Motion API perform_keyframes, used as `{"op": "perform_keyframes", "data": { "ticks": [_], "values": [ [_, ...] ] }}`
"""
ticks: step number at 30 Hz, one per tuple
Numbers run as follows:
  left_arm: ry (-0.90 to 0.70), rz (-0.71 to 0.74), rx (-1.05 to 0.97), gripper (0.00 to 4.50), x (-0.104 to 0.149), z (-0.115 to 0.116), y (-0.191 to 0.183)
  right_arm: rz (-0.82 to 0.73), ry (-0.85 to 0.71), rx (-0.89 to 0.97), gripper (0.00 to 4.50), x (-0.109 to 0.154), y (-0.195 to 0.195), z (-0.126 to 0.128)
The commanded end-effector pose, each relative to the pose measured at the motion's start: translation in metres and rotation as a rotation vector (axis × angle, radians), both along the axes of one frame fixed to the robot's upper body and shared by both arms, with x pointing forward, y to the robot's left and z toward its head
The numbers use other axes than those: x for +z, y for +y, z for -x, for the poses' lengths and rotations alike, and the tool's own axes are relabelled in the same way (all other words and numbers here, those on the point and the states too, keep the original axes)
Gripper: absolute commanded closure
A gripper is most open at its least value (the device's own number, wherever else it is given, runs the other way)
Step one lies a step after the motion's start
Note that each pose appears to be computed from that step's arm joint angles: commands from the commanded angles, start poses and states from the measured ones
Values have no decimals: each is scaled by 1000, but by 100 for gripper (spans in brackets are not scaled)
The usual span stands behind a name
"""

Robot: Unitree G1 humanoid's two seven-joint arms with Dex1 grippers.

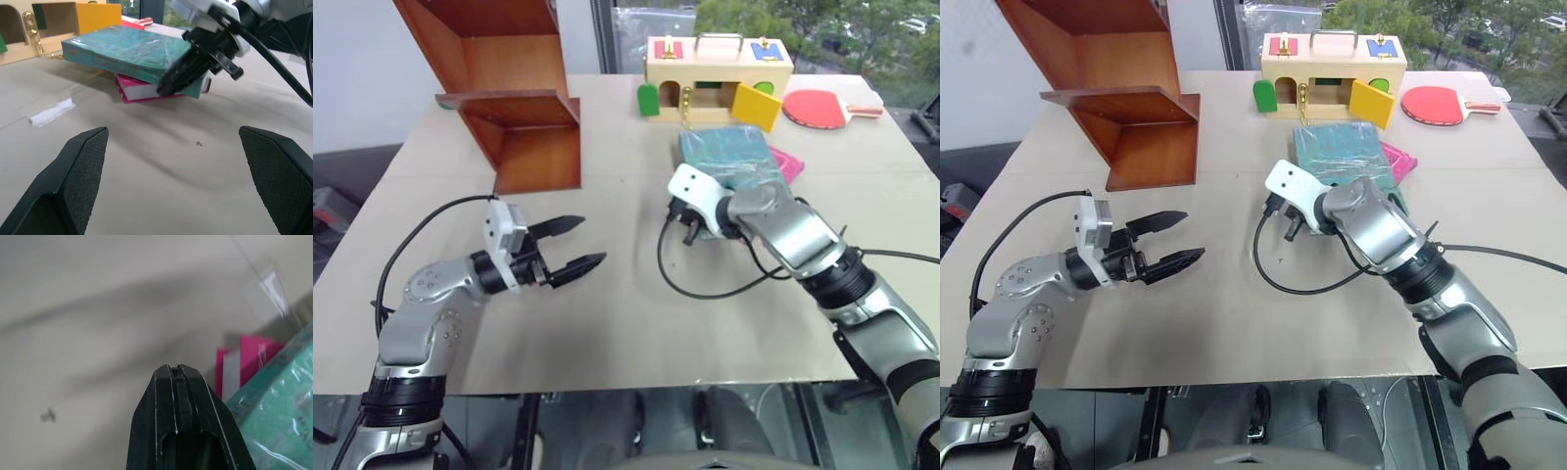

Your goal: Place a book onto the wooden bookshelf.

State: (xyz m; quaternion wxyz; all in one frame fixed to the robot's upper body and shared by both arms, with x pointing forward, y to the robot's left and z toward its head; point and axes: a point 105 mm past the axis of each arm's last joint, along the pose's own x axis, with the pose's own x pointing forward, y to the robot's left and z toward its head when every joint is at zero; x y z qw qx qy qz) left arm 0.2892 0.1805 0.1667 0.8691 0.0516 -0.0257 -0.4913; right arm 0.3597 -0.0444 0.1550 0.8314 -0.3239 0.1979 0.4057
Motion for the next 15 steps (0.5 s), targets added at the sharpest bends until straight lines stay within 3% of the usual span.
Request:
{"op": "perform_keyframes", "data": {
  "ticks": [1, 4, 7, 10, 12, 15],
  "values": [
    [-42, 20, 15, 0, 12, -7, -5, -138, -59, 92, 448, 35, 12, 21],
    [-10, 78, 37, 0, 14, -13, -12, -335, -165, 227, 448, 67, 23, 50],
    [61, 127, 30, 0, 12, -18, -27, -424, -230, 155, 448, 77, 8, 58],
    [116, 161, 12, 0, 10, -21, -39, -469, -214, 54, 374, 73, -13, 60],
    [158, 186, -7, 0, 9, -24, -47, -460, -245, -66, 272, 73, -35, 51],
    [179, 196, -23, 0, 9, -30, -57, -418, -346, -349, 163, 81, -83, 19]
  ]
}}
